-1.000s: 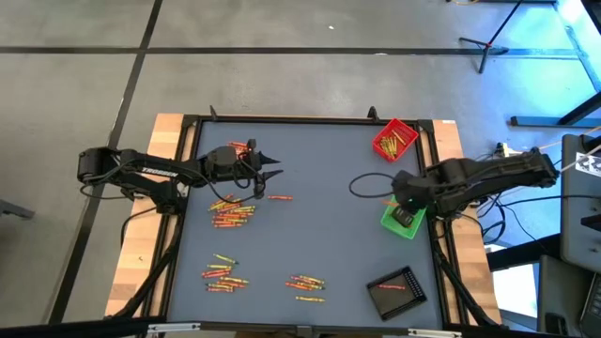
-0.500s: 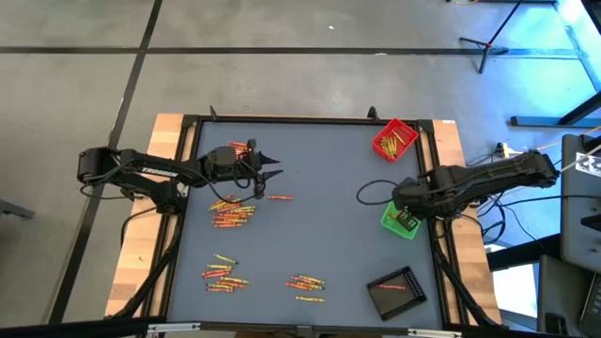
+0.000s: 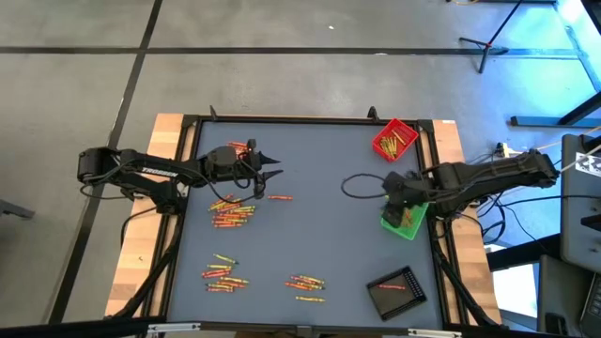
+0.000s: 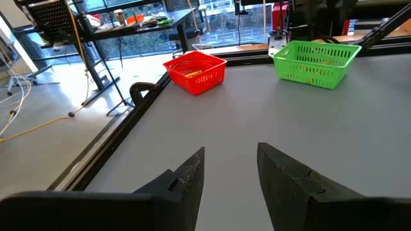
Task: Sort crayons
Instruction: Put the orange crayon into the green bin
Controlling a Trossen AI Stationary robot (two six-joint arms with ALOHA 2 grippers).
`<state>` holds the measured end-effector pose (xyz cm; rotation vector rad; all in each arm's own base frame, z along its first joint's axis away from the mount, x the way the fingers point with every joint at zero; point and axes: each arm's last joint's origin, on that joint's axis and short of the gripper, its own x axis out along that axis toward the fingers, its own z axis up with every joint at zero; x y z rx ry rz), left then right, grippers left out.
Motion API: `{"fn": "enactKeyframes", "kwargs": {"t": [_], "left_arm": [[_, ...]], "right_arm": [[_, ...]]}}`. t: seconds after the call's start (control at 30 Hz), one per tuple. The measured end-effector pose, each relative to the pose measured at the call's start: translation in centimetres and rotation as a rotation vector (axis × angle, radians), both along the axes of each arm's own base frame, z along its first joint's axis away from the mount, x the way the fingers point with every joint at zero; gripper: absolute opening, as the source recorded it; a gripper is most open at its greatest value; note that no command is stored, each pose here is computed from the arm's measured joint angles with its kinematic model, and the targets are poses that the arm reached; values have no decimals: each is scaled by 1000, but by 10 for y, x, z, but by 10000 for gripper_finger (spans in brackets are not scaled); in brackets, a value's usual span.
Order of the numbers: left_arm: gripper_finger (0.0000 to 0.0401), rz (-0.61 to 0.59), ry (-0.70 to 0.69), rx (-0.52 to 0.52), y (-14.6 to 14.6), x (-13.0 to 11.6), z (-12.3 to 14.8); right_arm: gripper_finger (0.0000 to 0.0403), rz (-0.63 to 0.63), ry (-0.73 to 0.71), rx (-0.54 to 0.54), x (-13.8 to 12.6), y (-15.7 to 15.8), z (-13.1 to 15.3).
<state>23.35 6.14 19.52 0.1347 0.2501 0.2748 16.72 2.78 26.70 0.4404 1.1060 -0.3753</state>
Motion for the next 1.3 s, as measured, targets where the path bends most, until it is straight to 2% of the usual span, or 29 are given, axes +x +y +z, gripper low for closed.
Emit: {"fn": "enactKeyframes", "kwargs": {"t": [0.1,0.2,0.3,0.4,0.57,0.77,0.93,1.3], "left_arm": [[127,1,0,0,0,0,0],[127,0,0,0,0,0,0],[127,0,0,0,0,0,0],[127,0,0,0,0,0,0],[127,0,0,0,0,0,0],[127,0,0,0,0,0,0],[127,0,-1,1,0,0,0],[127,-1,-6,8,0,0,1]], "right_arm": [[233,107,-168,-152,24,1,4],[230,213,-264,-278,46,4,4],[225,327,-288,-372,69,6,-5],[218,384,-282,-420,92,3,-20],[208,446,-284,-445,134,-11,-58],[199,466,-428,-421,175,-34,-97],[198,463,-533,-390,194,-49,-122],[198,463,-549,-372,227,-59,-156]]}}
